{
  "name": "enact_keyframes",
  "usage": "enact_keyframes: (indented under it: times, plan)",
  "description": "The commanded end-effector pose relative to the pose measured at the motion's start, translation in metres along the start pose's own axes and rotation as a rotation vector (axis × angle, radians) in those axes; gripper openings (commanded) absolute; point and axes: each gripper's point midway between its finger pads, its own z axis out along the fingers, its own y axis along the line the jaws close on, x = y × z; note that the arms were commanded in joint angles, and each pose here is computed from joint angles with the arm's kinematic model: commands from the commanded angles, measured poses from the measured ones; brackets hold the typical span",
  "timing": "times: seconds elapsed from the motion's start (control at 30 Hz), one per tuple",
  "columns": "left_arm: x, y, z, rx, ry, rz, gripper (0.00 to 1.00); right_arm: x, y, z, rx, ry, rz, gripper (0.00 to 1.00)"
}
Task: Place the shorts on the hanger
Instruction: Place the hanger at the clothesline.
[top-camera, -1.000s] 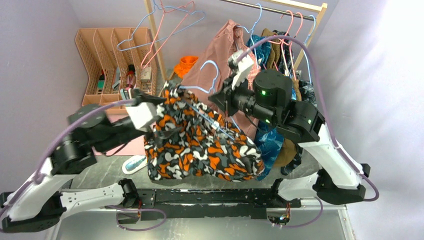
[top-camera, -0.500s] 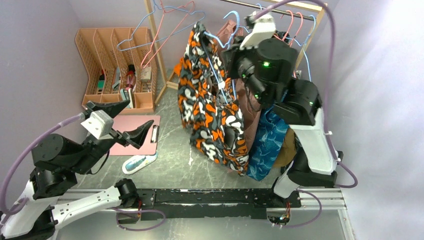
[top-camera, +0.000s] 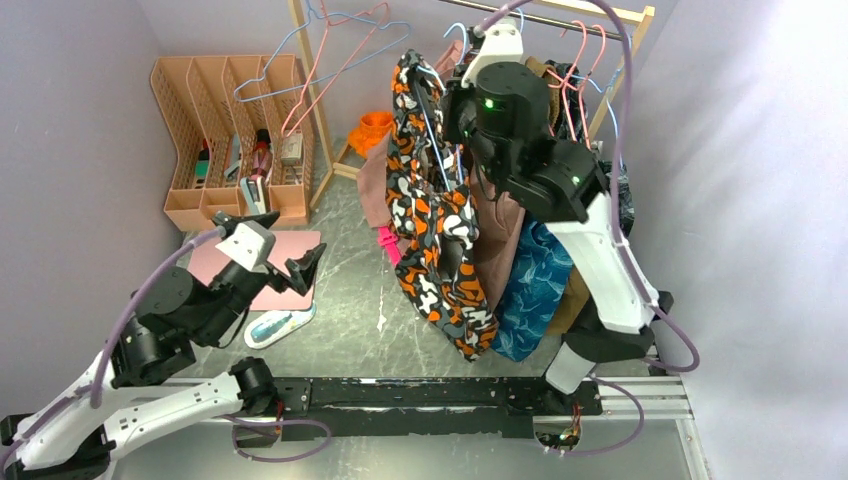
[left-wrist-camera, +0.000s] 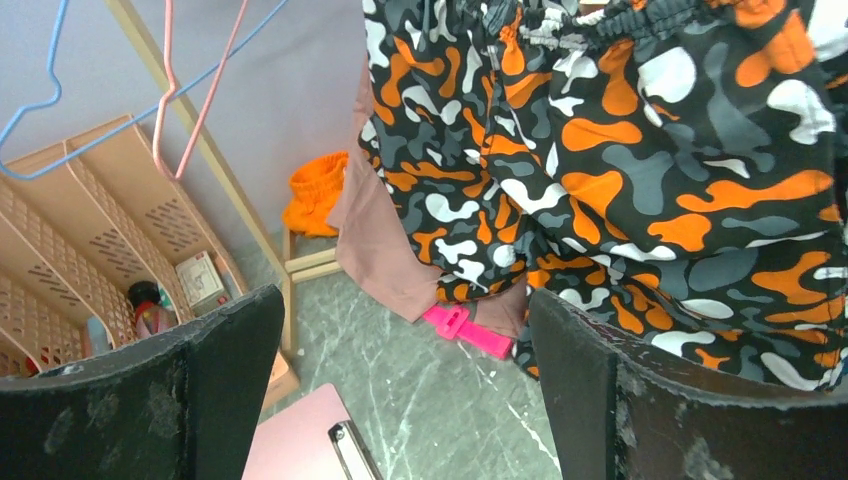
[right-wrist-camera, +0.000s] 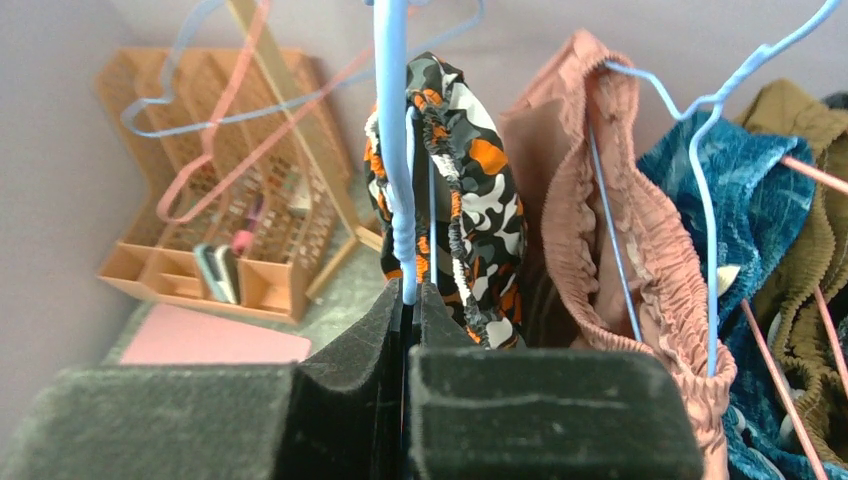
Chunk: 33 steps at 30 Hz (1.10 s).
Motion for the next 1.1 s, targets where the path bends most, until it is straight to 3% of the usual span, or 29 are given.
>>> enact_keyframes:
  times: [0.0,0.13,0.5,0.77,1.07]
  plan:
    - [-0.004,0.014,0.0,-0.087,-0.077,-0.049,0.95,0.007,-0.012,0.022,-0.008,0.015,0.061,0.0]
    - [0.012,0.023,-0.003,-0.149,-0.07,-0.039,0.96,0.028,-0.022,0.042,-0.011,0.025,0.097,0.0]
    - [0.066,0.018,0.002,-0.191,-0.032,-0.065,0.96,0.004,-0.032,0.077,-0.034,-0.145,0.268,0.0]
    - [0.091,0.025,-0.002,-0.263,-0.027,-0.09,0.96,-0.03,-0.033,0.089,-0.01,-0.282,0.291,0.0]
    - [0.107,0.024,0.002,-0.286,0.011,-0.11,0.95,-0.025,-0.044,0.113,0.089,-0.318,0.261,0.0]
